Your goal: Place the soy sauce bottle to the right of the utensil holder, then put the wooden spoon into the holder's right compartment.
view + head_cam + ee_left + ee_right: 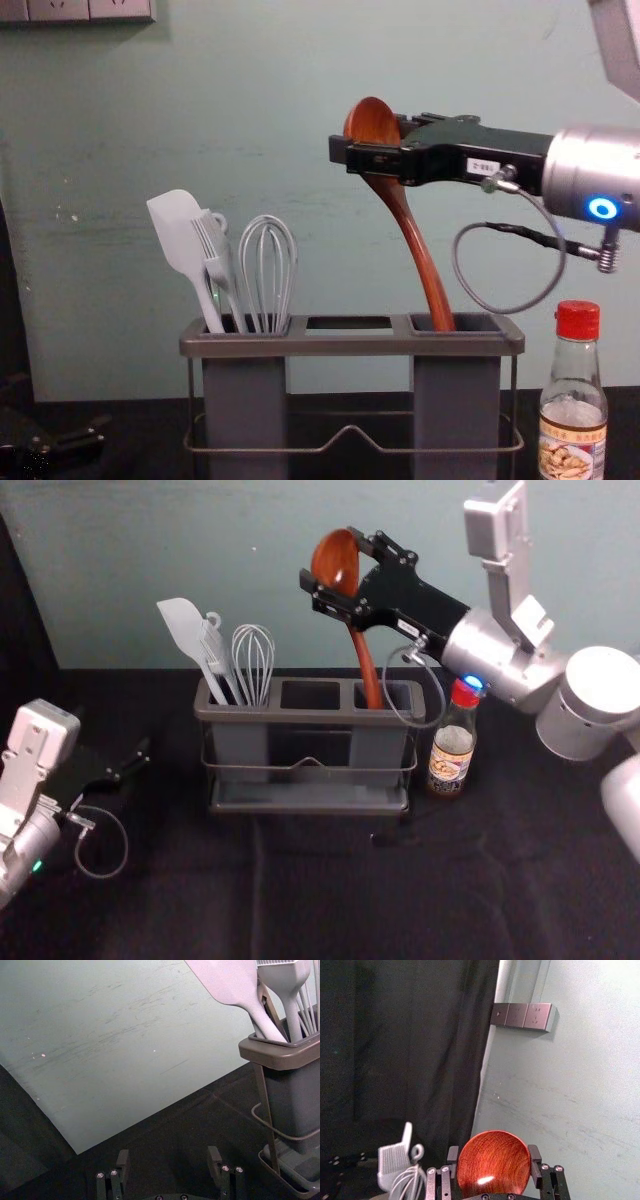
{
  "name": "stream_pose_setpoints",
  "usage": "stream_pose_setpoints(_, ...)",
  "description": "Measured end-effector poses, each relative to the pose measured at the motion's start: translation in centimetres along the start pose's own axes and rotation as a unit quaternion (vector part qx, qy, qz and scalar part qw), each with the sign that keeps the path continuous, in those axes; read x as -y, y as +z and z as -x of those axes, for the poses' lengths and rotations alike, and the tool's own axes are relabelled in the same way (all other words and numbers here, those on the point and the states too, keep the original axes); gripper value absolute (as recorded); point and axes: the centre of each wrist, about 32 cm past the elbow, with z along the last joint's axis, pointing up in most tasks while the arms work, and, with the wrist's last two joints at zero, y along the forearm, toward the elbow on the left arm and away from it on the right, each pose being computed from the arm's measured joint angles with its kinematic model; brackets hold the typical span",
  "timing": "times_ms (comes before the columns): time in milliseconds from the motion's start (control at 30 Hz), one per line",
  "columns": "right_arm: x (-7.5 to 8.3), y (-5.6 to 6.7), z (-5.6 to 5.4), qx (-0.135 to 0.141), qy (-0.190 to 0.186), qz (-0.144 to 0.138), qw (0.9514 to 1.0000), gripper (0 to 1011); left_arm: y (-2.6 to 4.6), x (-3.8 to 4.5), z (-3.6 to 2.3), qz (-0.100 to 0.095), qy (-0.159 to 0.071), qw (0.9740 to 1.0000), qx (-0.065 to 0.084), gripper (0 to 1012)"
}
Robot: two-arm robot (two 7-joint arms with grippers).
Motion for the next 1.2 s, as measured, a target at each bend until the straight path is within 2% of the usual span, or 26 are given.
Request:
stream_pose_setpoints(300,2.8,0.7,0.2,-0.005,0.006,0.013,0.9999,839,0.00,0.00,0.00,0.000,0.000,1.0000,0.000,1012)
stream_pose_setpoints(367,3.7,0.8,0.1,-0.006,0.006,0.021,0.9998,838,0.00,0.00,0.00,0.000,0.000,1.0000,0.000,1011)
stream_pose_setpoints(600,5.1,0.7,-0.5,-0.009,0.008,0.046,0.9989,839,0.00,0.00,0.00,0.000,0.000,1.0000,0.000,1011)
stream_pose_setpoints(933,6.4,-0.2,-1.4,-0.025,0.025,0.086,0.9957,840,0.00,0.00,0.00,0.000,0.000,1.0000,0.000,1011)
stream_pose_setpoints(1200,6.5,-0.9,-1.4,-0.032,0.040,0.102,0.9935,839,0.00,0.00,0.00,0.000,0.000,1.0000,0.000,1012)
